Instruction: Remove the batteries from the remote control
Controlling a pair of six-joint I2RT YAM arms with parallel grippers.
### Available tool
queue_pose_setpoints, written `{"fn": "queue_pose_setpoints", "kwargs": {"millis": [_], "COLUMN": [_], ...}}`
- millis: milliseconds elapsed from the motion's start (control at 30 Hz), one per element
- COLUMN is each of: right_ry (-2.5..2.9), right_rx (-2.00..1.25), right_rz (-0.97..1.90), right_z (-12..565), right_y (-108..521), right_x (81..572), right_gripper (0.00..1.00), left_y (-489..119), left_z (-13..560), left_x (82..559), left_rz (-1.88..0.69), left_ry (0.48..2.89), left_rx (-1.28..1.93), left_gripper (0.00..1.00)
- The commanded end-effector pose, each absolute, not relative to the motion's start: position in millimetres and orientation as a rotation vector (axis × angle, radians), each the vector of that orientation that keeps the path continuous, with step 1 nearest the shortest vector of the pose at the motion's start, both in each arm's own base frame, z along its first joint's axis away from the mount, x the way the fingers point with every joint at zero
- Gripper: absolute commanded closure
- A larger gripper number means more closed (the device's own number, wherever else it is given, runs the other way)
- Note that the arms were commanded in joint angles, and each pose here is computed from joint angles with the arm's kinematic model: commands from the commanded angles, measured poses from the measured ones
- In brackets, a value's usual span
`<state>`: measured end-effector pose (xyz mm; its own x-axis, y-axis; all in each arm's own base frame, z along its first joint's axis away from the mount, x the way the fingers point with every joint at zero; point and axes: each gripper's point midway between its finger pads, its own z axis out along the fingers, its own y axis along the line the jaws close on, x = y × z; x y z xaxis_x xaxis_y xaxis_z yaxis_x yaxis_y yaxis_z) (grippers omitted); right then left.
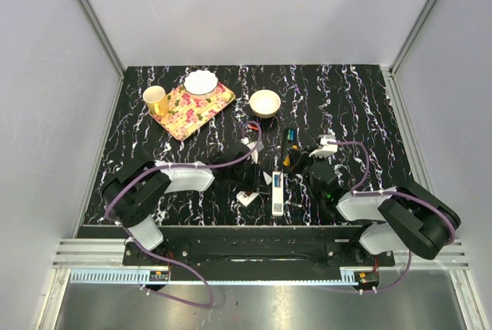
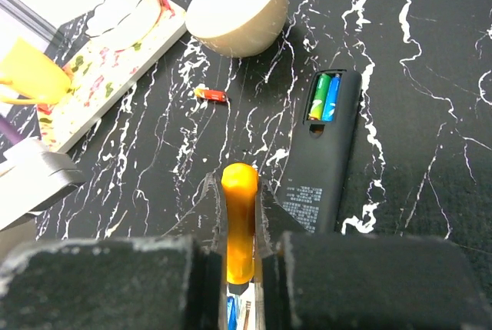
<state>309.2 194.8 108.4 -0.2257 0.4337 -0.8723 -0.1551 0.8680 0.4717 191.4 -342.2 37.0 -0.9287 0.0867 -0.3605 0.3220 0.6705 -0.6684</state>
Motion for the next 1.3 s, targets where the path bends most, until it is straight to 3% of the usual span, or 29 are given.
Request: {"fn": "queue_pose_setpoints", "kwargs": {"millis": [0, 1267], "right_ry": [1.607, 1.610], "right_rx": [0.235, 0.106], "right_rz": [0.592, 0.656], "right_z": [139, 141], "right_y": [198, 217], "right_x": [314, 307], "right_gripper": [1.00, 1.00], "left_y": [-350, -371], "left_z": [49, 48], "left_x": [215, 225], "left_rz": [-1.118, -1.167], "left_ry": [2.561, 2.611], "left_rx": [0.299, 0.282], "left_gripper": [0.82, 0.89]}}
